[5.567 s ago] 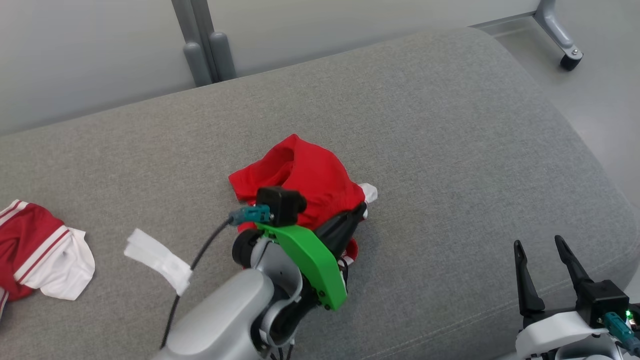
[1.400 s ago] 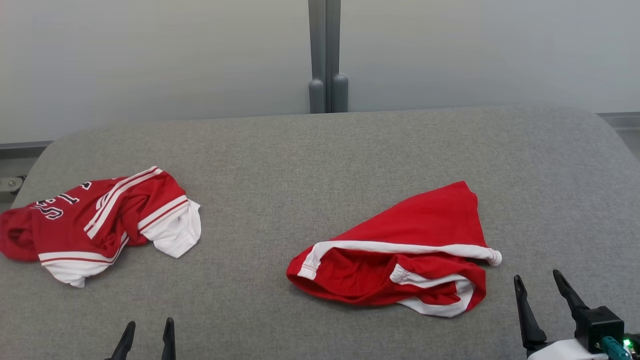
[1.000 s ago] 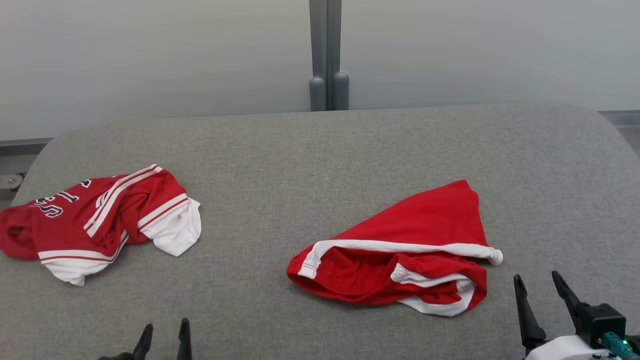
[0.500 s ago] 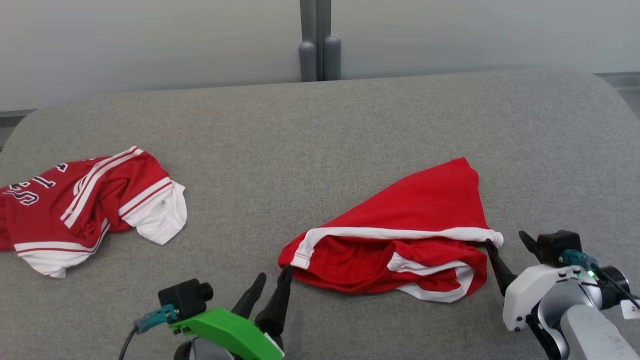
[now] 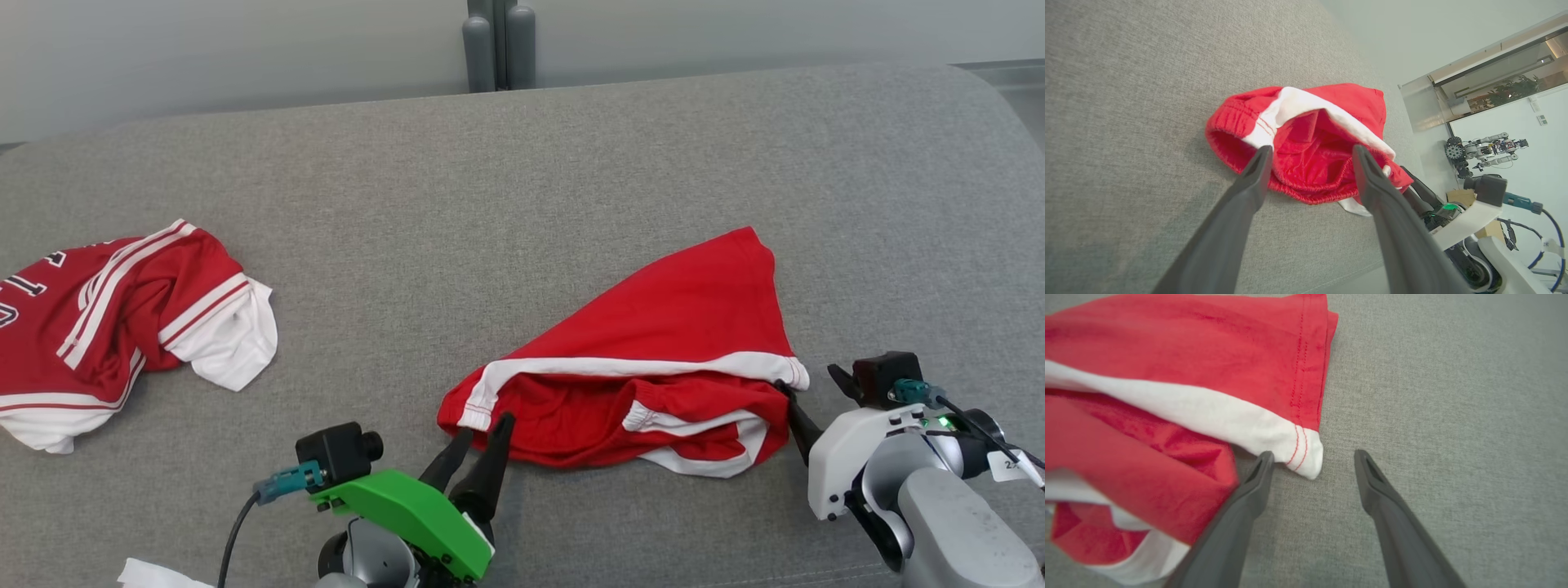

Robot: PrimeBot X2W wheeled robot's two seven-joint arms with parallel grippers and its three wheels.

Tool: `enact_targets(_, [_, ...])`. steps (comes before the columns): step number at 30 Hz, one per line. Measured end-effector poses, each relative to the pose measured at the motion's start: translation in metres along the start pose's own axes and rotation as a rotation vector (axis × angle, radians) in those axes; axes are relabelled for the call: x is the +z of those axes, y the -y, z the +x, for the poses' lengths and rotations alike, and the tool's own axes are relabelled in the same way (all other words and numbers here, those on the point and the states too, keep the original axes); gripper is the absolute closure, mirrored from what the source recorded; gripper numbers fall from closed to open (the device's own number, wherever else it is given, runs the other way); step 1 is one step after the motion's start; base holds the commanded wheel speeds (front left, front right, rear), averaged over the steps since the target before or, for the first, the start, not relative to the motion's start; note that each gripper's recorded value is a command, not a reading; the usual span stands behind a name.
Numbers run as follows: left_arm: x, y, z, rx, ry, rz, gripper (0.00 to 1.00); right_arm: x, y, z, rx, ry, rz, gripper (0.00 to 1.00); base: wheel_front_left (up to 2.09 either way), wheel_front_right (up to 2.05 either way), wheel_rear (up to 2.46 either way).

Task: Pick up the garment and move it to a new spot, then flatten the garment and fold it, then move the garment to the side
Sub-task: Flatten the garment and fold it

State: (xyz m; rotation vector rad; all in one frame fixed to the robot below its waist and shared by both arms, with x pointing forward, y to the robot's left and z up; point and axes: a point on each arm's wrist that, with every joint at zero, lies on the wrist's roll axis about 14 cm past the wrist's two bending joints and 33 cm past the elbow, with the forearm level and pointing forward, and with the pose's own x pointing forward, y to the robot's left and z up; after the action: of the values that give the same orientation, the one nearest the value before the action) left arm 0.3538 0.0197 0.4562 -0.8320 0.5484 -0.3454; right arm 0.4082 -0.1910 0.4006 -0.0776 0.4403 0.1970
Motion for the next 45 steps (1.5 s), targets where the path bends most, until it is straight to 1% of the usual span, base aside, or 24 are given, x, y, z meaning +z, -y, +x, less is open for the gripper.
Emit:
enact_targets(10, [-0.007, -0.003, 0.003, 0.008, -0.025, -0.003, 0.0, -0.001, -0.007, 0.005, 0.031, -0.004, 0.007, 0.0, 0.0, 0.0, 0.0])
enact_targets(20, [-0.005, -0.024, 0.008, 0.076, -0.008, 0.0, 0.0, -0.007, -0.012, 0.008, 0.049, -0.014, 0.017, 0.0, 0.0, 0.0, 0.0])
enact_targets(28, [-0.004, -0.03, 0.015, 0.09, 0.003, -0.01, 0.0, -0.009, -0.011, 0.008, 0.048, -0.009, 0.02, 0.0, 0.0, 0.0, 0.0])
enact_targets(40, [-0.011, -0.019, 0.025, 0.048, -0.019, 0.013, 0.0, -0.013, -0.007, 0.01, 0.044, -0.008, 0.015, 0.0, 0.0, 0.0, 0.0])
enact_targets(41, [-0.01, -0.018, 0.026, 0.044, -0.017, 0.016, 0.07, -0.013, -0.007, 0.01, 0.045, -0.009, 0.014, 0.0, 0.0, 0.0, 0.0])
enact_targets(42, [-0.01, -0.017, 0.026, 0.042, -0.018, 0.019, 0.19, -0.013, -0.008, 0.011, 0.046, -0.008, 0.013, 0.0, 0.0, 0.0, 0.0])
enact_targets(44, [-0.01, -0.017, 0.027, 0.041, -0.017, 0.023, 0.51, -0.012, -0.008, 0.011, 0.048, -0.006, 0.012, 0.0, 0.0, 0.0, 0.0])
enact_targets(45, [-0.009, -0.016, 0.028, 0.039, -0.015, 0.026, 0.59, -0.013, -0.009, 0.011, 0.048, -0.006, 0.013, 0.0, 0.0, 0.0, 0.0])
